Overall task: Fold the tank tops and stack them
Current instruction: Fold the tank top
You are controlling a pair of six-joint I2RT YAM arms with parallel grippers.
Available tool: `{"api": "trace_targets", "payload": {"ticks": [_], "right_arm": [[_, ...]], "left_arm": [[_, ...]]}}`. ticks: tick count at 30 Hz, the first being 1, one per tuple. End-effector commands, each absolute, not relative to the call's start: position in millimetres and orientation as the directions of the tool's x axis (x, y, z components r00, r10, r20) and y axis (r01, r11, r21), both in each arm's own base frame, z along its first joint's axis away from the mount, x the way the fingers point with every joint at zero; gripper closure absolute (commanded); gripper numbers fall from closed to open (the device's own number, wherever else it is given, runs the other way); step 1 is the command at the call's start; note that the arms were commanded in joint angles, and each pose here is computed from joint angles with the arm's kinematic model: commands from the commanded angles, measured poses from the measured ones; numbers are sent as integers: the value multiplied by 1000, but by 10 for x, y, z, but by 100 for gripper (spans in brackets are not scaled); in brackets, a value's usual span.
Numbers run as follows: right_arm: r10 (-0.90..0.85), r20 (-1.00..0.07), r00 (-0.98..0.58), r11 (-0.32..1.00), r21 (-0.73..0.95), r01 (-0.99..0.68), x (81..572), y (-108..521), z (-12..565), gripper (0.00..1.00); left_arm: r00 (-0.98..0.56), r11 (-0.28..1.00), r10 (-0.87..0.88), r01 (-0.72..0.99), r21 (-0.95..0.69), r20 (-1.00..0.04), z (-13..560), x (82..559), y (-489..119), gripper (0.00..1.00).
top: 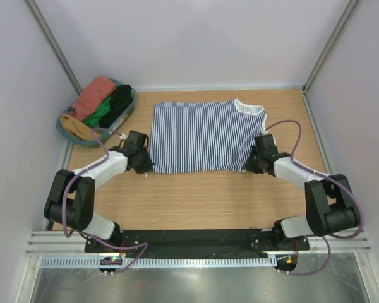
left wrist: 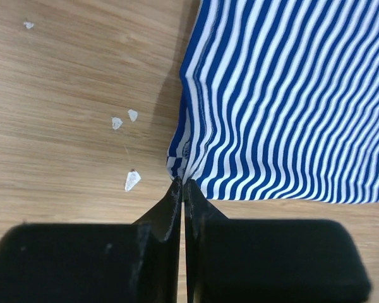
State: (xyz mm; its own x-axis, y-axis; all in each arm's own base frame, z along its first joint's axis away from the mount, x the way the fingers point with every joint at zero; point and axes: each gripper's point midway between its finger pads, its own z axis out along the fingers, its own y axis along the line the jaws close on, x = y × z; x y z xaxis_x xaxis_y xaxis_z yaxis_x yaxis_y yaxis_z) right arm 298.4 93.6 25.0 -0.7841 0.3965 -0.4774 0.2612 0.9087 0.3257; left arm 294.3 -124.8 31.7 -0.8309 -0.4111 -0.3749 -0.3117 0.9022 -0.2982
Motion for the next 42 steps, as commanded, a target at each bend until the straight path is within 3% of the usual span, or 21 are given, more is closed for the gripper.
{"api": "trace_targets", "payload": {"ticks": [1,7,21,35,42], "right_arm": [[361,-488,-795,929,263,260,2938,848,538,99],[375,-498,-782,927,194,321,2704,645,677,98],[359,-396,-845,919,309,245,2405,897,641,98],[330,-450,-830,935,274,223,2951,934,1077,96],[300,-451,-840,954,157,256,3389,848,1036,95]], "left_arm": [[-811,902,-400,-266,-339,-427,695,3034,-1286,100],[-807,897,-415,-284,-339,-421,671,2821,-1208,100],[-825,861,-432,-257,-439,-364,666,2370,-1275,100],[-820,874,-420,-251,-415,-388,885,2829,-1358,100],[-788,863,-456,-278,-423,-414,1095,3294,-1326,100]]}}
